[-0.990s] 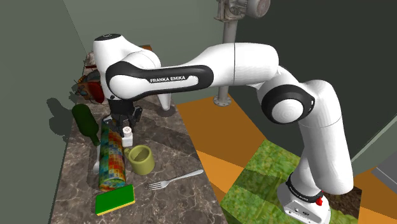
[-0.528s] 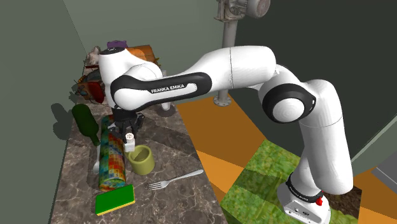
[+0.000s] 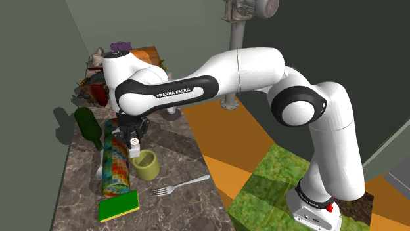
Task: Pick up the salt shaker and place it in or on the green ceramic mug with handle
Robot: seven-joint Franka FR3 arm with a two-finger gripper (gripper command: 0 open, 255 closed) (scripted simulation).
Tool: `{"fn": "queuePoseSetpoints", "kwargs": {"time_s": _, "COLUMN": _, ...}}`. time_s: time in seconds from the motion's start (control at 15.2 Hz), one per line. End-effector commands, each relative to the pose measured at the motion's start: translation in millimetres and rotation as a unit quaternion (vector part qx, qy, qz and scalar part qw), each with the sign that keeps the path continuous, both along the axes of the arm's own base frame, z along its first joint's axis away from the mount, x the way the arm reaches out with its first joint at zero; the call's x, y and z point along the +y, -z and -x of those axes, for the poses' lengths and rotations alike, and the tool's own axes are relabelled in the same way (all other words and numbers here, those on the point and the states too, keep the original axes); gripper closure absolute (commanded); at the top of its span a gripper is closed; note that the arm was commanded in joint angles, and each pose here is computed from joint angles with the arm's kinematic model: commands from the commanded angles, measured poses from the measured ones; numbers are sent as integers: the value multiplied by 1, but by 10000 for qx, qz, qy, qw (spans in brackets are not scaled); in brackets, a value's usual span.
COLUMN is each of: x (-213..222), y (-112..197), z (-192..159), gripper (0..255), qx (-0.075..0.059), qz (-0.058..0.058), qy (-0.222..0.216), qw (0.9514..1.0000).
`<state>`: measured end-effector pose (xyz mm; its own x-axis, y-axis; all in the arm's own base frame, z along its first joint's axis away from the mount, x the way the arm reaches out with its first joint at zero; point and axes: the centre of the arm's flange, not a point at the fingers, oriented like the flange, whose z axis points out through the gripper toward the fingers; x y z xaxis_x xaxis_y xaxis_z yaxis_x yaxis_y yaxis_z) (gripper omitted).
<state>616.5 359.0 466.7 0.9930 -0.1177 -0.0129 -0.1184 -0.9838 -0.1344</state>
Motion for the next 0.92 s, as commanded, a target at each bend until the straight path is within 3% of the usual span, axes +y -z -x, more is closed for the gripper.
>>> {"fn": "queuePoseSetpoints", "kwargs": {"time_s": 0.0, "x": 0, "y": 0, "z": 0, "gripper": 0, "qx": 0, "qz": 0, "qy": 0, "qw": 10000}}
{"fn": "queuePoseSetpoints", "kwargs": {"time_s": 0.33, "x": 0, "y": 0, "z": 0, "gripper": 0, "qx": 0, "qz": 0, "qy": 0, "qw": 10000}}
{"fn": "queuePoseSetpoints", "kwargs": {"time_s": 0.59, "x": -7, "y": -50, "z": 0, "gripper": 0, "qx": 0, "qz": 0, "qy": 0, "qw": 10000}}
{"fn": "queuePoseSetpoints", "kwargs": {"time_s": 0.86, "x": -7, "y": -50, "z": 0, "gripper": 0, "qx": 0, "qz": 0, "qy": 0, "qw": 10000}}
